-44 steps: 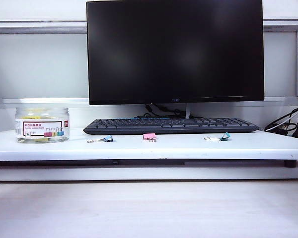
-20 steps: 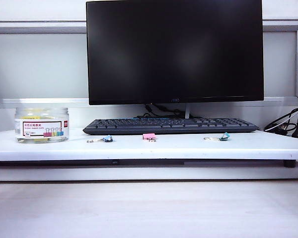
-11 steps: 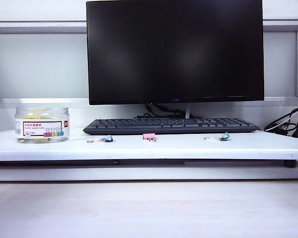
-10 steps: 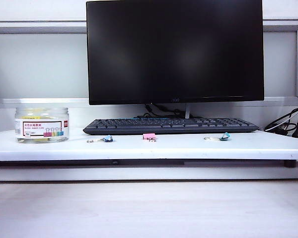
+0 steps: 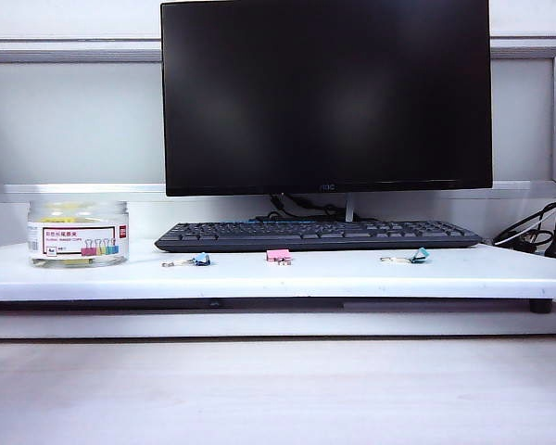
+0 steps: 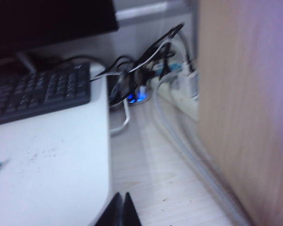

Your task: Pick up the clips with the largest number of clips of the same color on the table and place them in a round transparent plastic box.

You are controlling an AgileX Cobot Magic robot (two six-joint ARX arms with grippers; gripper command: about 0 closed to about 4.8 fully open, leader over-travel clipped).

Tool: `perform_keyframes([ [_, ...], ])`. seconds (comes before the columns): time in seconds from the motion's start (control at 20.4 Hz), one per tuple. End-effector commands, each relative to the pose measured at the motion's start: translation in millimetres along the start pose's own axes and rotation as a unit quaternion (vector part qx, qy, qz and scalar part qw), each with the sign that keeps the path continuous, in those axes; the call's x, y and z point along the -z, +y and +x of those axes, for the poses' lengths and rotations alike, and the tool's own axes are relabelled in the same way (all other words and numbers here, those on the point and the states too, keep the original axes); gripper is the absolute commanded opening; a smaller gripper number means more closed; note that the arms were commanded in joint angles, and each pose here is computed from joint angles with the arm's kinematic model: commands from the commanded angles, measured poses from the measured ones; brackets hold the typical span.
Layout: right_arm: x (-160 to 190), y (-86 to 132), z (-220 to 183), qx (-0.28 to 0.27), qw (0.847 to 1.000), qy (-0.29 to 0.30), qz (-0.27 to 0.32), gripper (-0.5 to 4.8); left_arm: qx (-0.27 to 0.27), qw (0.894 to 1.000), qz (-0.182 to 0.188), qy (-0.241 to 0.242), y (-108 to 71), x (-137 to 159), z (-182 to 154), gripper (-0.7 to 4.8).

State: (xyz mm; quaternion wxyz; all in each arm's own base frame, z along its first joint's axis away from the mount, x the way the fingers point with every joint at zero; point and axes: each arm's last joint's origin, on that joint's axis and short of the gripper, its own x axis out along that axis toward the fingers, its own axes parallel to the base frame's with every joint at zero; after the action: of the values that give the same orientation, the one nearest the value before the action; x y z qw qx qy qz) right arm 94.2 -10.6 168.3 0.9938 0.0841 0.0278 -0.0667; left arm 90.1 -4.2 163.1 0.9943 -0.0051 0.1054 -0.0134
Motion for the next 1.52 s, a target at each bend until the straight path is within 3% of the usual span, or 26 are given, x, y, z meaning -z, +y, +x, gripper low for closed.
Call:
perform_keyframes([
  [0.05,8.4,-3.5,2.8,0.011,1.000,0.000,0.001,-0.05,0.002,1.000,0.001,-0.008,-0.1,-1.7,-0.4,1.70],
  [0.34,15.6,-6.8,3.1,0.027,0.999,0.028,0.002,-0.05,0.002,1.000,0.002,-0.009,-0.1,-1.8,-0.4,1.70],
  [0.74,17.4,0.7,2.9,0.000,0.999,0.036,-0.003,-0.05,0.002,1.000,0.002,-0.008,-0.1,-1.7,-0.4,1.70],
  [0.93,17.4,-2.4,2.1,0.099,0.995,0.022,-0.010,-0.05,0.002,1.000,0.002,-0.008,-0.1,-1.6,-0.3,1.70],
  [1.13,17.5,-0.6,2.4,0.067,0.997,0.027,-0.009,-0.05,0.002,1.000,0.002,-0.008,-0.1,-1.7,-0.4,1.70],
  [1.52,17.5,-0.7,2.4,0.067,0.997,0.027,-0.009,-0.05,0.002,1.000,0.002,-0.008,-0.1,-1.7,-0.4,1.70],
])
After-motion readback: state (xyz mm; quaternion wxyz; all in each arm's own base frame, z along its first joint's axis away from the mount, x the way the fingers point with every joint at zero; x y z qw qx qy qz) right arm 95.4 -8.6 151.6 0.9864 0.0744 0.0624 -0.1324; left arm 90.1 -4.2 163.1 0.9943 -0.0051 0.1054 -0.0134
